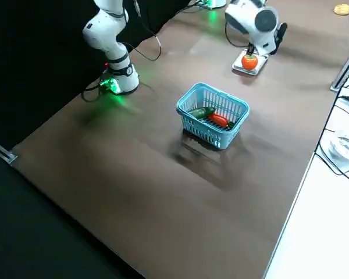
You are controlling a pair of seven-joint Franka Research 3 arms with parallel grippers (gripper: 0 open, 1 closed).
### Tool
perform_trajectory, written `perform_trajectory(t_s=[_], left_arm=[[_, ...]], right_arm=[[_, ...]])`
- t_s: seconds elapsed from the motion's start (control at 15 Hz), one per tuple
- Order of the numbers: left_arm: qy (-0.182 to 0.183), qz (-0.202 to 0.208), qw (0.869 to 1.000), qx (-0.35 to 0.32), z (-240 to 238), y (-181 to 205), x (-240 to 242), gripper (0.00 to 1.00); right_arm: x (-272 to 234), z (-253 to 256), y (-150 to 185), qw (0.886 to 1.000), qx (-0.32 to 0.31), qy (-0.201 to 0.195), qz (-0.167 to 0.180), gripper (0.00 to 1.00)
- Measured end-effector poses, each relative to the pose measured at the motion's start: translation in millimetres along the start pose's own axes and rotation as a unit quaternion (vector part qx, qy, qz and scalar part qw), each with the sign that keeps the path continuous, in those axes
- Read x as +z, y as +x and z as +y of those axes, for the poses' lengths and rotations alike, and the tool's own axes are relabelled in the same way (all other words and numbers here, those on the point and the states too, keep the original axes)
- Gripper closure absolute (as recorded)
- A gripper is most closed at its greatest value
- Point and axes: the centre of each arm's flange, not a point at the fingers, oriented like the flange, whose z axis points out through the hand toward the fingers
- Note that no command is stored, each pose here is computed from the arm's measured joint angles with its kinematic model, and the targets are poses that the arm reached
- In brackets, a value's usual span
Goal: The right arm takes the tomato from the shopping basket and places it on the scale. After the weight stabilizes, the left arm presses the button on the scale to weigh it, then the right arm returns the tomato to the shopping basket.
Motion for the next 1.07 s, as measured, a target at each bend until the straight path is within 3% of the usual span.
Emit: perform_trajectory(t_s=[0.4,0.73,1.07], left_arm=[[-0.003,0.002,1.0,-0.006,16.4,-6.8,-1.9,0.0],[0.009,0.01,1.0,0.022,70.5,-10.8,-3.5,0.0],[0.01,0.012,1.0,0.025,74.4,-11.6,-4.3,0.0]], right_arm=[[56.1,78.2,-5.3,0.995,-0.045,0.093,0.016,0.01],[89.1,118.0,0.4,0.987,-0.066,0.132,0.055,0.01],[118.1,139.2,1.0,0.983,-0.072,0.153,0.073,0.01]])
